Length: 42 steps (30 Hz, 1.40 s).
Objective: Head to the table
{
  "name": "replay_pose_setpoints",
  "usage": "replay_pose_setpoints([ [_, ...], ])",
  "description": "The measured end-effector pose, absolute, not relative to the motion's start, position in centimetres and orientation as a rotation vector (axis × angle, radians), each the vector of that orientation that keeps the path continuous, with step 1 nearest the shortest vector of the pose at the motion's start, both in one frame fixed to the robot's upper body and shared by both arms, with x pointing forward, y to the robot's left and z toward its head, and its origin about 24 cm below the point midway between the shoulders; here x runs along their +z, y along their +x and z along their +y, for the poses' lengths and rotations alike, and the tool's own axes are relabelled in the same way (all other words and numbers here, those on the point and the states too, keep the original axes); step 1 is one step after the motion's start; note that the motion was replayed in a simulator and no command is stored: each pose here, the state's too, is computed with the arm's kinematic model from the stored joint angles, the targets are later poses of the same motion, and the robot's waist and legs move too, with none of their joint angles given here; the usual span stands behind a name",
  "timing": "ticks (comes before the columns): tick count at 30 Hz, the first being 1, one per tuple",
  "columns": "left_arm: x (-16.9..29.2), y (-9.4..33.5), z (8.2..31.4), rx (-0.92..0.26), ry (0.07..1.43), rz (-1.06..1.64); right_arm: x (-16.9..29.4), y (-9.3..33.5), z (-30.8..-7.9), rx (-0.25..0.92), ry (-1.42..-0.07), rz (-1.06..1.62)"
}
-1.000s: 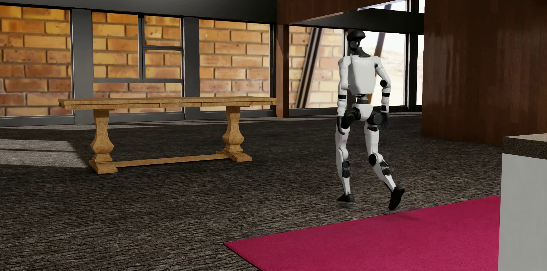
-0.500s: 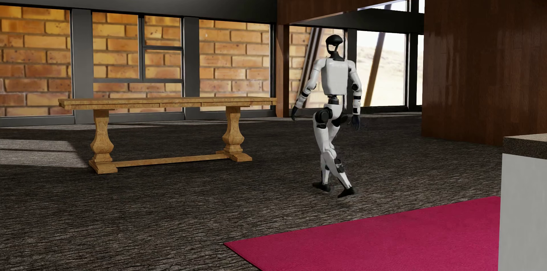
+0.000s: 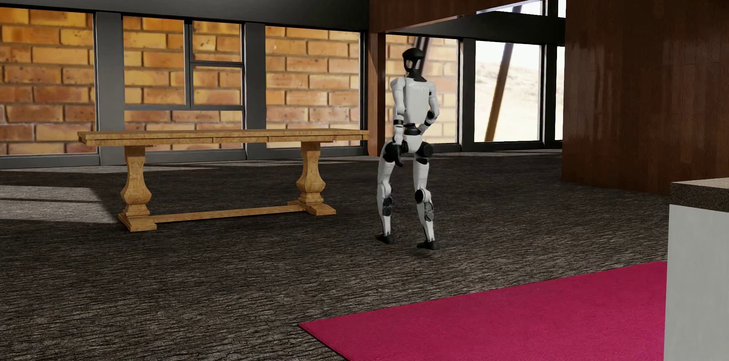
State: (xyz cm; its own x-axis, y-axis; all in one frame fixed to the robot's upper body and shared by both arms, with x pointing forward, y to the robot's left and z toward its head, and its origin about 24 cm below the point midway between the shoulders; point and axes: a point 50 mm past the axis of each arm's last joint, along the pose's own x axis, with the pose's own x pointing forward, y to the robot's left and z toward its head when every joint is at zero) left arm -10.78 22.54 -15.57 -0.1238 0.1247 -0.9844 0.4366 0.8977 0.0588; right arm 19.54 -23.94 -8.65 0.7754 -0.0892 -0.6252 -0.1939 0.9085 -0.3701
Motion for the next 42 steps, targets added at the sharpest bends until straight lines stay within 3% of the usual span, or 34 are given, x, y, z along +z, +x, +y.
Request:
replay_pose_setpoints([
  [4, -16.2, -9.1, 21.3, -0.325, 0.432, 1.638, -10.4, 17.7, -20.9, 0.185, -0.434, 0.738],
  [7, -16.5, -5.2, 22.6, -0.199, 0.400, 1.524, -14.4, 10.1, -19.5, 0.262, -0.406, 0.994],
  [10, -15.7, 0.2, 24.8, -0.096, 0.411, 1.339, -16.8, -0.2, -20.2, 0.342, -0.447, 1.348],
  [13, -14.2, 5.6, 27.8, 0.014, 0.449, 1.191, -16.3, -7.0, -22.6, 0.335, -0.492, 1.587],
  [16, -12.4, 9.8, 30.2, 0.100, 0.475, 1.079, -15.2, -10.7, -24.1, 0.297, -0.494, 1.697],
  [19, -10.5, 12.8, 31.2, 0.123, 0.505, 0.964, -14.9, -11.7, -23.5, 0.278, -0.451, 1.695],
  [23, -9.5, 14.4, 31.1, 0.122, 0.510, 0.890, -15.4, -11.3, -20.1, 0.279, -0.337, 1.635],
  [27, -12.7, 10.5, 28.5, 0.076, 0.433, 1.039, -16.5, -8.4, -18.9, 0.390, -0.392, 1.575],
  [31, -16.0, -0.6, 25.2, -0.075, 0.415, 1.405, -17.0, -1.5, -21.5, 0.325, -0.482, 1.427],
  [35, -15.8, -8.5, 23.5, -0.185, 0.410, 1.629, -14.3, 9.2, -25.3, 0.107, -0.482, 1.102],
  [39, -15.6, -9.5, 23.1, -0.173, 0.383, 1.640, -9.7, 16.9, -28.1, -0.066, -0.453, 0.822],
  [42, -16.0, -7.4, 23.1, -0.156, 0.378, 1.574, -8.1, 19.5, -27.3, -0.061, -0.441, 0.710],
])
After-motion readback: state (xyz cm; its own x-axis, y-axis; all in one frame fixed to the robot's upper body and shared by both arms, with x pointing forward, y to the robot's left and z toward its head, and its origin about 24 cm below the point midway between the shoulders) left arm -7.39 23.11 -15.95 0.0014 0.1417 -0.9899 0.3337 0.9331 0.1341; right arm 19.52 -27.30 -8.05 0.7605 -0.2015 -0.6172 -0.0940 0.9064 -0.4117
